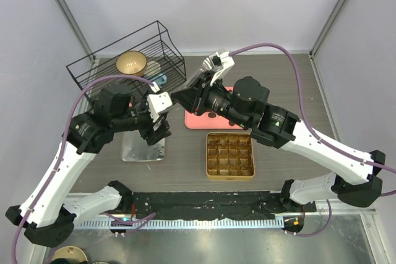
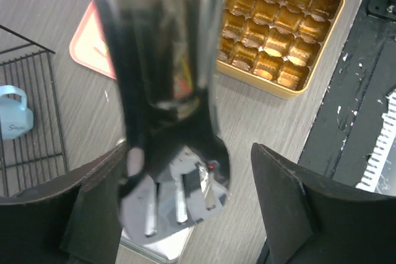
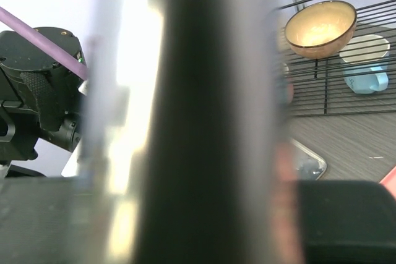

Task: Pack the chocolate
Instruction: Adjust the clamp.

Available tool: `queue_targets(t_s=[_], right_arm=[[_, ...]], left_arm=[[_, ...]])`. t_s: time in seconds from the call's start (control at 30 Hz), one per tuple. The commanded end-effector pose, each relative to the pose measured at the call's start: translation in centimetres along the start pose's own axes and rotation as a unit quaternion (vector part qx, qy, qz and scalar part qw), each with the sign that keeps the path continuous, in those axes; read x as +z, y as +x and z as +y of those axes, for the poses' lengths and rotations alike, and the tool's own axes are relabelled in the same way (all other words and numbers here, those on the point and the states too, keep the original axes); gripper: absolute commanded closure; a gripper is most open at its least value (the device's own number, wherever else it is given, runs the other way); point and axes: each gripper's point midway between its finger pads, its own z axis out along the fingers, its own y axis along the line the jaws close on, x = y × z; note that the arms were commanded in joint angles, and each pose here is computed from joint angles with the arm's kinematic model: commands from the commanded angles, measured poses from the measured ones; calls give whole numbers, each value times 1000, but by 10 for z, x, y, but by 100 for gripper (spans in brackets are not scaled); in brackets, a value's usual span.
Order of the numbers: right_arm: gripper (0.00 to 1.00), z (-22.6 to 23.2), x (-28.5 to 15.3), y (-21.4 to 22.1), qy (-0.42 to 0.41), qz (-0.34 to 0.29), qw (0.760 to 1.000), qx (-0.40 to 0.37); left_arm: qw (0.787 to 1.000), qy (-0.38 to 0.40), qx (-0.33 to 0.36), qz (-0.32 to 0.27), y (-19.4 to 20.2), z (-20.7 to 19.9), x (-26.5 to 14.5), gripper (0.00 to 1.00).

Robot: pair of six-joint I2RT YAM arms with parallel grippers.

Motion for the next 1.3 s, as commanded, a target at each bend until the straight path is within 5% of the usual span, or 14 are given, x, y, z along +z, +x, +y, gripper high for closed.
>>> queue_targets(t_s=[0.0,0.33,0.7,1.03,1.27], right_arm=[[99,15,-4,-14,-28,-20,999,20],[99,13,2,-6,-23,-8,999,23],[89,10,1,-4,-21,-10,1000,13],[57,0,3,-11,1,-34,999,-10],[58,-1,4,-12,0,-42,999,-9]], left_arm=[[998,-29,17,-51,-29,9,-12,27],[998,-26,9,-56,-31,6,-13,58],[998,-9,7,-58,-33,-1,-16,77],[998,1,7,-55,-31,-6,-19,85],[998,0,9,-55,-30,-6,-20,87]])
